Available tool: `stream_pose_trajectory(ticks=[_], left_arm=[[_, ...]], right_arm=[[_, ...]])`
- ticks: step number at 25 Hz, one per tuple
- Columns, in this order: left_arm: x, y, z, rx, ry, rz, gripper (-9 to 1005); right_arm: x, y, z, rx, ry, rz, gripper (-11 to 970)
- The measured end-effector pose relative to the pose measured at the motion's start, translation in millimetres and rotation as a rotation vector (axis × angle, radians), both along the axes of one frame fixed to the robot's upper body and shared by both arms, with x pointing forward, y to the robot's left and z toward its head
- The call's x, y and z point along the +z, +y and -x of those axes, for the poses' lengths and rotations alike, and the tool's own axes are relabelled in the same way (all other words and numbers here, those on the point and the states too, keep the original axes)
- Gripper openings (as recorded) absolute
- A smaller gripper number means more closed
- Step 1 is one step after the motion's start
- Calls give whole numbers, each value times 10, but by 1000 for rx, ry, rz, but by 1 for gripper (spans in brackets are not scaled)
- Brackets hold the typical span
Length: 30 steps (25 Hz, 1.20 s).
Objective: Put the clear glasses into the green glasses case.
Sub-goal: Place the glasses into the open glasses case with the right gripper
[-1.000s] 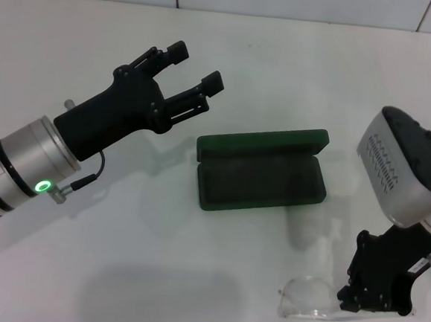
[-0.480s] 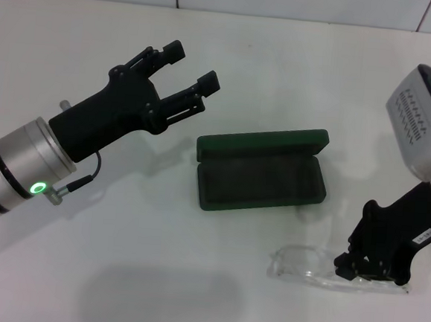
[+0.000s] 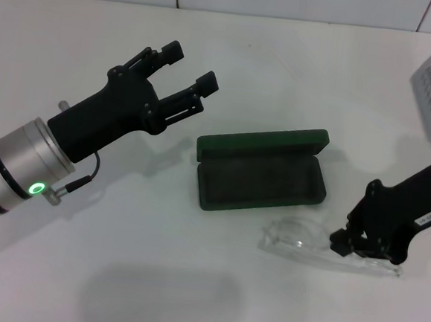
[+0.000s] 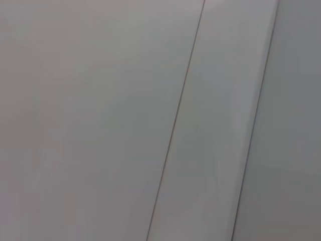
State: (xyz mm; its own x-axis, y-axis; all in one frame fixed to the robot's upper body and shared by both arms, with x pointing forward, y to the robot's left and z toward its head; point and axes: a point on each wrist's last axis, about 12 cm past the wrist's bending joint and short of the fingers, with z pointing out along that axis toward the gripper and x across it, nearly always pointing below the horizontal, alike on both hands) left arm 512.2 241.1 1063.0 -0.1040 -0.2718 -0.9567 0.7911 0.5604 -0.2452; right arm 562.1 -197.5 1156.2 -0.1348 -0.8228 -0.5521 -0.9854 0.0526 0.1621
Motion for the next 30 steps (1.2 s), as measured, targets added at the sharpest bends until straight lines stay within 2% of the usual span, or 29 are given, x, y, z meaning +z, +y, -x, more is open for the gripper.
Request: stream_pose_trajectory(ticks=[4, 10, 17, 25, 30], left_arm=[[-3, 2, 4, 1, 1, 0, 889], [-4, 4, 6, 0, 1, 0, 890], [-20, 19, 21, -11, 8, -13, 889], [-26, 3, 52, -44, 5, -25, 890], [-27, 78, 115, -58, 3, -21, 889]], right_arm=[[10, -98, -42, -66, 33, -98, 50], [-10, -406, -66, -200, 118, -289, 51], [-66, -782, 36, -285, 119, -512, 50], [-90, -761, 78, -260, 87, -557, 51], [-64, -744, 84, -244, 50, -605, 51]])
